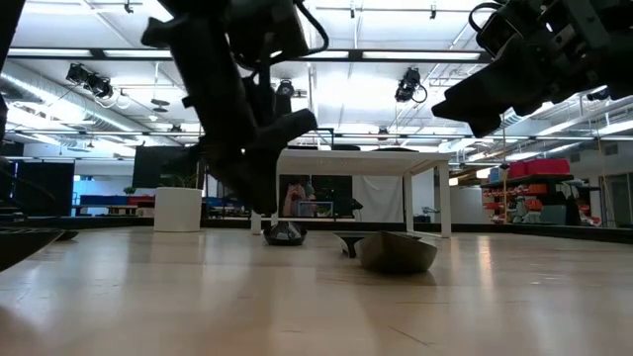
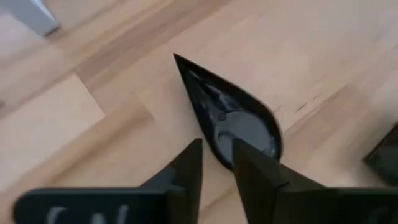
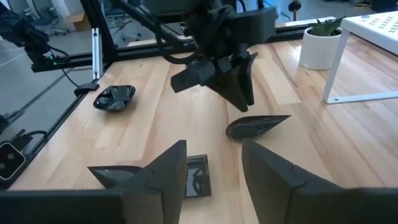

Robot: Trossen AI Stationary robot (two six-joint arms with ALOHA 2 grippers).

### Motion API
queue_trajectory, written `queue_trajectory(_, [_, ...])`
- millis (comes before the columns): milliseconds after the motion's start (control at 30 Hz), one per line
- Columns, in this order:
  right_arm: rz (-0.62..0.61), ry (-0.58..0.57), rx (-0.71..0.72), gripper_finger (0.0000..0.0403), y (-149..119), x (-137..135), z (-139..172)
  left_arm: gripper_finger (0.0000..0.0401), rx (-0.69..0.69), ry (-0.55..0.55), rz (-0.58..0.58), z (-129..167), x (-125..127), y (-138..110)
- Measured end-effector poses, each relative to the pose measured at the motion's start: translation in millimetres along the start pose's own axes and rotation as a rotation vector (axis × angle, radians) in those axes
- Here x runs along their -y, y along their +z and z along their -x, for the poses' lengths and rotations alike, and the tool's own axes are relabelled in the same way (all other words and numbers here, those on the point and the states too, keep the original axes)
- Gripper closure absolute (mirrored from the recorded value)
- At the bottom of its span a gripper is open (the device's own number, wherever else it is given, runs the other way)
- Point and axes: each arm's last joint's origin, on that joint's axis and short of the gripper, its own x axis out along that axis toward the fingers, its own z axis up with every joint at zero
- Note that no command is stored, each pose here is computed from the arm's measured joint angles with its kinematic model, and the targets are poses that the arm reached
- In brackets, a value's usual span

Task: Pick & Place Mini shaped plates
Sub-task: Stack the black plate on top of the black plate on the shelf

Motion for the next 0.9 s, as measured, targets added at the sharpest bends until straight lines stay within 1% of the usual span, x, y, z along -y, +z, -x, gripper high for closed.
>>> queue_trajectory(67, [0.0,0.0,0.001,0.0246,0.1,0.0,0.0,0.0282,0.025,0.006,0.063,-1.6,2.2,-6.0])
queue_trajectory(133, [0.0,0.0,0.001,0.0246,0.1,0.0,0.0,0.0262,0.047,0.039,0.106,-2.8,0.6,-12.2])
queue_trajectory(167, [0.0,0.0,0.002,0.0246,0.2,0.0,0.0,0.0254,0.07,0.029,0.136,-4.6,2.2,-13.5])
queue_trajectory(233, [0.0,0.0,0.002,0.0246,0.2,0.0,0.0,0.0246,0.098,0.026,0.172,-7.6,-0.2,-17.3])
queue_trajectory(333, [0.0,0.001,0.005,0.0246,0.5,-0.1,0.0,0.0246,0.138,-0.016,0.218,-12.6,-1.1,-19.7])
queue_trajectory(533, [-0.001,0.002,0.008,0.0246,0.7,-0.1,0.0,0.0282,0.172,-0.05,0.256,-19.5,-5.8,-22.1])
queue_trajectory(767, [-0.001,0.002,0.009,0.0246,0.8,-0.2,0.0,0.0338,0.171,-0.046,0.252,-20.4,-7.3,-23.5])
queue_trajectory(900, [-0.001,0.002,0.009,0.0246,0.8,-0.1,0.1,0.0365,0.17,-0.044,0.223,-20.8,-7.3,-23.7])
